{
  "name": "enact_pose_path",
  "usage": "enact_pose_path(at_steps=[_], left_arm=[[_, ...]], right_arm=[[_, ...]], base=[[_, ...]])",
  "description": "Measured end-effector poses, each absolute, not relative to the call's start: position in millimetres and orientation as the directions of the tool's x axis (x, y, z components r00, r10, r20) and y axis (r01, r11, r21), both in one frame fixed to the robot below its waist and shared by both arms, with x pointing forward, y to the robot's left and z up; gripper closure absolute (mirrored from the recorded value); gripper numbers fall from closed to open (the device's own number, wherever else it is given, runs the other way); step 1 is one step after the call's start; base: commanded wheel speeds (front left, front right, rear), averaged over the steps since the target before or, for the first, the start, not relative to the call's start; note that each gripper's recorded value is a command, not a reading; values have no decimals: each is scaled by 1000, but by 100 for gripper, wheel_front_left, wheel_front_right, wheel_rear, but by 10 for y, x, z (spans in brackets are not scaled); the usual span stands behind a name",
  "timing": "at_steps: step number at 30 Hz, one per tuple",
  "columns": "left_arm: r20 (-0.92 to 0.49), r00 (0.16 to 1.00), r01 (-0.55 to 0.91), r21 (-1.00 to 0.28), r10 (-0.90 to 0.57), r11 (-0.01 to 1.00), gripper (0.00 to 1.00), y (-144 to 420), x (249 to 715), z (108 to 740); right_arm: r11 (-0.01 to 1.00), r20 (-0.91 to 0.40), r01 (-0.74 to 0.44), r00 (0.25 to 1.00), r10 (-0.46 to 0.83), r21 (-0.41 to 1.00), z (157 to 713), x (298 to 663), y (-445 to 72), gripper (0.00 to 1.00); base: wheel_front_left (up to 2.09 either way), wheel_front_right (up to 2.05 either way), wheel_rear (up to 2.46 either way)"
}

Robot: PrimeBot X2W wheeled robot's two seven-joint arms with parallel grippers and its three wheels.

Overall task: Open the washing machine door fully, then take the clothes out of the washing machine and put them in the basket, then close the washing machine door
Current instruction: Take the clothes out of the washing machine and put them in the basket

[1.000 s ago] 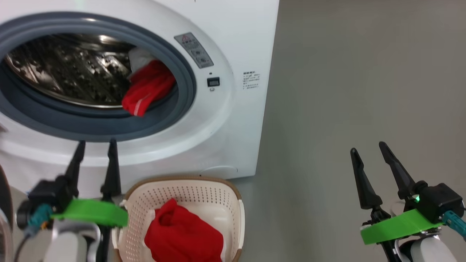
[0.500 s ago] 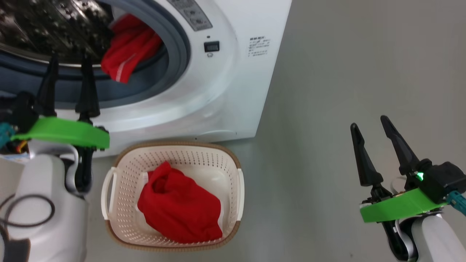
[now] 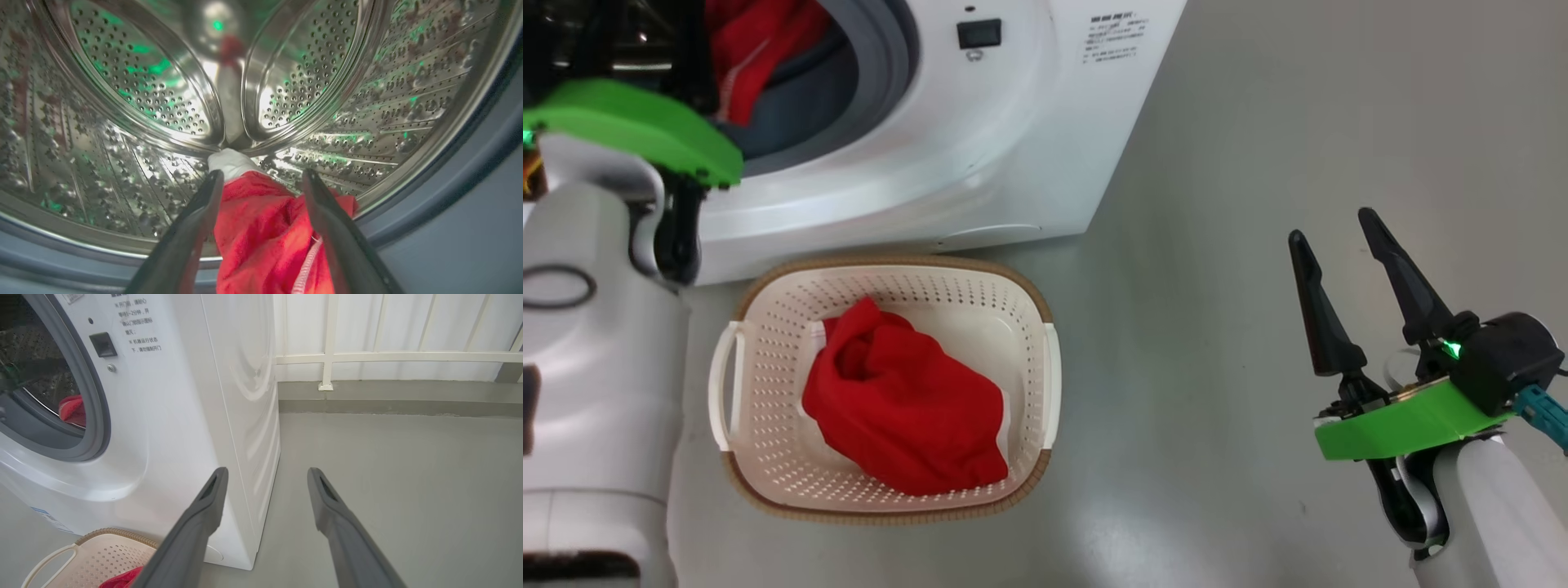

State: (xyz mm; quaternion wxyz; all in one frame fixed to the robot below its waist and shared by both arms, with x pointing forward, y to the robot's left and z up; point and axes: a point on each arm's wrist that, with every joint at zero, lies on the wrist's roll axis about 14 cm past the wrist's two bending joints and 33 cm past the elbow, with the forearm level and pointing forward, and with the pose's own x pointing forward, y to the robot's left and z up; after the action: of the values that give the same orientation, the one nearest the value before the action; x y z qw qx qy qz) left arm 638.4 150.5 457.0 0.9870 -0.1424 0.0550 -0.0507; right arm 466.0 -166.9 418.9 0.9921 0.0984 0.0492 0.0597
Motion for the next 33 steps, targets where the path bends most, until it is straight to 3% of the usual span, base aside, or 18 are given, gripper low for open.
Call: enact_pose_path(at_steps=[5, 10, 20, 21, 22, 33], left_arm=[[-252, 955, 64, -345, -158, 936, 0, 1359, 6472, 4256], [-425, 880, 79, -307, -211, 948, 0, 1263, 6477, 3965], [-588, 783, 113, -188, -204, 976, 1, 1334, 6454, 3625], [-594, 778, 119, -180, -204, 976, 55, 1330, 6463, 3612], [-594, 778, 123, -174, -203, 977, 100, 1334, 6501, 3621], [-478, 855, 142, -154, -200, 978, 100, 1315, 6564, 3864]], right_arm=[[974, -122, -111, 983, 137, 199, 4066, 4629, -1655, 0], [972, -145, -120, 978, 151, 201, 4011, 4576, -1638, 0], [973, -175, -106, 974, 143, 207, 3934, 4510, -1690, 0], [972, -178, -108, 973, 146, 207, 3924, 4505, -1683, 0], [972, -178, -109, 973, 147, 207, 3919, 4511, -1681, 0], [971, -164, -98, 977, 136, 218, 3987, 4513, -1710, 0]], base=[[0, 0, 0], [0, 0, 0], [0, 0, 0], [0, 0, 0], [0, 0, 0], [0, 0, 0]])
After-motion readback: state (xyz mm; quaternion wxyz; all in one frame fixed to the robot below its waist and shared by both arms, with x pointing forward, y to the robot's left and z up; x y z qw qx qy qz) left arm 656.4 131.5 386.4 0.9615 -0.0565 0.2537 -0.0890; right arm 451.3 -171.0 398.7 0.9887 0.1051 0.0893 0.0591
